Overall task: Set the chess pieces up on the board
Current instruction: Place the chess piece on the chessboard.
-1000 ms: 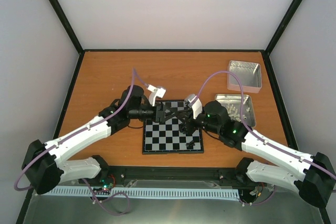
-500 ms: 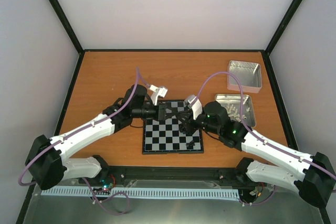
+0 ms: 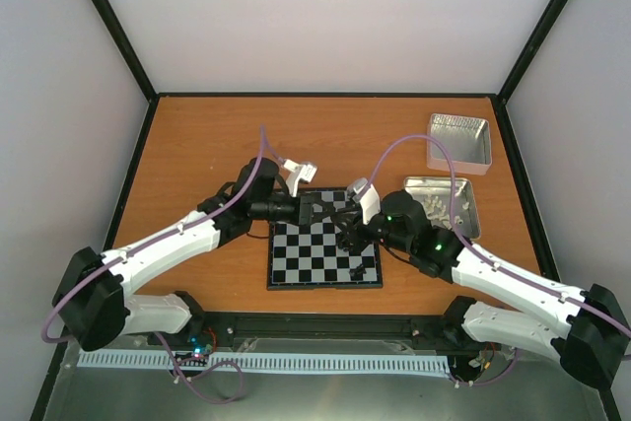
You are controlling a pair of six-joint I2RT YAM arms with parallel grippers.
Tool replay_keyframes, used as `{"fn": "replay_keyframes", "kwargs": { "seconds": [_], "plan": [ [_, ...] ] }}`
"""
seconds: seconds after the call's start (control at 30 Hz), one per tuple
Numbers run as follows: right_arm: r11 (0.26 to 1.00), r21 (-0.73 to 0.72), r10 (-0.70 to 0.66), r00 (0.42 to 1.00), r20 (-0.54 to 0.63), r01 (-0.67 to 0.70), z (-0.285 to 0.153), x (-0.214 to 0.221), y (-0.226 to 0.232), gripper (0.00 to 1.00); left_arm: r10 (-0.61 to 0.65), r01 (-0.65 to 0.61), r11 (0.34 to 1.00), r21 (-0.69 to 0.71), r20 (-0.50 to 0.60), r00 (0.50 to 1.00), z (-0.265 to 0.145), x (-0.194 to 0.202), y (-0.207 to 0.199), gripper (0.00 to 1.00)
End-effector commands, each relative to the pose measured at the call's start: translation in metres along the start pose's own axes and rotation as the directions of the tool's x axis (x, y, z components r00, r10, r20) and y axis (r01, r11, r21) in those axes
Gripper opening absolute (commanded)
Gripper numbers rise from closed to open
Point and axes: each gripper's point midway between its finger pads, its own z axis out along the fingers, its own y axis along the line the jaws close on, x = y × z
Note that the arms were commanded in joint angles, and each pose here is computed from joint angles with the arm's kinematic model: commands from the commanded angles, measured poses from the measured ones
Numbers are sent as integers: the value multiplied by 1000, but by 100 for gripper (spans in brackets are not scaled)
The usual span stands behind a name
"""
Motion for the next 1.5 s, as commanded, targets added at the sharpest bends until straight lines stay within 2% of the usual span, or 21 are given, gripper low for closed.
{"fn": "replay_keyframes", "kwargs": {
  "seconds": [0.0,0.13,0.33,0.43,0.6,0.73,0.8,0.9,1.13,1.47],
  "plan": [
    [1000,23,10,1000,28,-10,2,-4,-3,27,39,-39,999,5,15,999,2,-9,-6,1],
    [997,70,40,999,-12,-39,4,9,-12,39,62,-55,992,-110,57,996,2,-19,12,1],
    [983,152,111,993,-43,-104,-2,32,-28,47,122,-82,947,-310,111,986,4,-34,53,1],
    [954,249,179,983,-30,-166,-12,43,-47,50,159,-105,918,-383,112,981,10,-45,68,1],
    [837,437,360,933,16,-330,-28,68,-95,50,206,-167,863,-478,31,978,42,-49,85,1],
    [757,502,459,887,48,-418,-37,85,-116,50,232,-233,800,-553,-73,970,73,-41,99,1],
    [739,515,476,878,57,-434,-39,90,-119,50,246,-265,765,-587,-115,963,87,-40,104,1],
    [720,532,494,868,60,-446,-41,96,-123,50,244,-290,738,-609,-160,956,103,-38,113,1],
    [664,581,527,846,83,-471,-50,107,-134,50,236,-311,742,-594,-202,950,124,-33,122,1],
    [658,589,519,850,96,-469,-54,105,-136,50,238,-338,735,-588,-243,940,139,-25,136,2]
  ]
}}
